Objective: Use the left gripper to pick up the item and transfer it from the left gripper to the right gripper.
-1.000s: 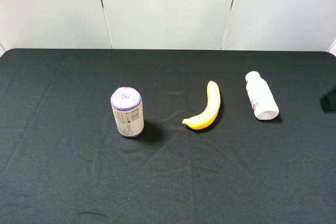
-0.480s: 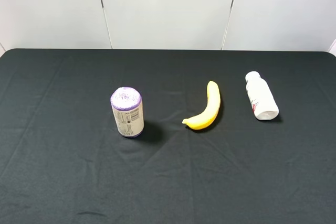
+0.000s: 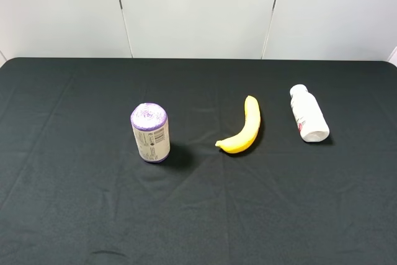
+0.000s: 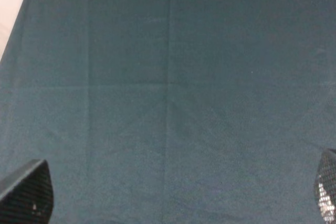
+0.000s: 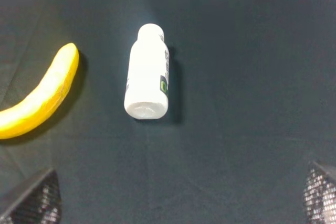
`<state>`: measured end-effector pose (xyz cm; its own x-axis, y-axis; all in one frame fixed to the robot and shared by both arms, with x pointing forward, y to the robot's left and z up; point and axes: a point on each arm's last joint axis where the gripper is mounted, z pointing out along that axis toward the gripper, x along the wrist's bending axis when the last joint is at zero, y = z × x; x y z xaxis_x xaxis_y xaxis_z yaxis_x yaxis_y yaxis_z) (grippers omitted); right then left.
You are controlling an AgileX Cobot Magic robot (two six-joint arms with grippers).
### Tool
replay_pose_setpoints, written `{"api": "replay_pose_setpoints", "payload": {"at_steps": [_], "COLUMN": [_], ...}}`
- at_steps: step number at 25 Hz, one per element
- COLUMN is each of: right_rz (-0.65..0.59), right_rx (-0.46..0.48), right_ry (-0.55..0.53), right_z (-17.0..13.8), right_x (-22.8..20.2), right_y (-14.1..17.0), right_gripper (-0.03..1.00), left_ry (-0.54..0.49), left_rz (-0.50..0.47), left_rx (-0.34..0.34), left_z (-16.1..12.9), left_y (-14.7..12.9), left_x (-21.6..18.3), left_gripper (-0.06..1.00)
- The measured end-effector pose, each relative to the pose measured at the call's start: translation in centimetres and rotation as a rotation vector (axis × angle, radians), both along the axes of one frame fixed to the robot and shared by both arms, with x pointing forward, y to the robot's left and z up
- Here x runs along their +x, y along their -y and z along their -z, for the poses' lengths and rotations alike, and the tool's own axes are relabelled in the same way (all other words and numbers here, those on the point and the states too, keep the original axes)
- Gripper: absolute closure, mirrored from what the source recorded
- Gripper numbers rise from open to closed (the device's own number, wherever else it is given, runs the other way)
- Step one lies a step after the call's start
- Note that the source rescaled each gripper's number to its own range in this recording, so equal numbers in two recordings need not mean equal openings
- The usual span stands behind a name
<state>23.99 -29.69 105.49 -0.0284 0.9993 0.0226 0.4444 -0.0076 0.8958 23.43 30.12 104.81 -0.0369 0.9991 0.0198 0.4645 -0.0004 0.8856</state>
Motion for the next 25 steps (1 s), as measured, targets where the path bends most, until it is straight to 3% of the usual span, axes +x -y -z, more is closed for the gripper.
{"api": "replay_pose_setpoints", "payload": {"at_steps": [25], "right_rz": [0.000], "right_rx": [0.000], "right_ry": [0.000], "right_z": [0.00], "right_x": [0.00], "right_y": [0.00], "right_gripper": [-0.03], "left_ry": [0.000], "left_rz": [0.000], "left_rx": [0.000], "left_z": [0.00], "left_y": [0.00], "left_x": [0.00], "left_gripper": [-0.05]}}
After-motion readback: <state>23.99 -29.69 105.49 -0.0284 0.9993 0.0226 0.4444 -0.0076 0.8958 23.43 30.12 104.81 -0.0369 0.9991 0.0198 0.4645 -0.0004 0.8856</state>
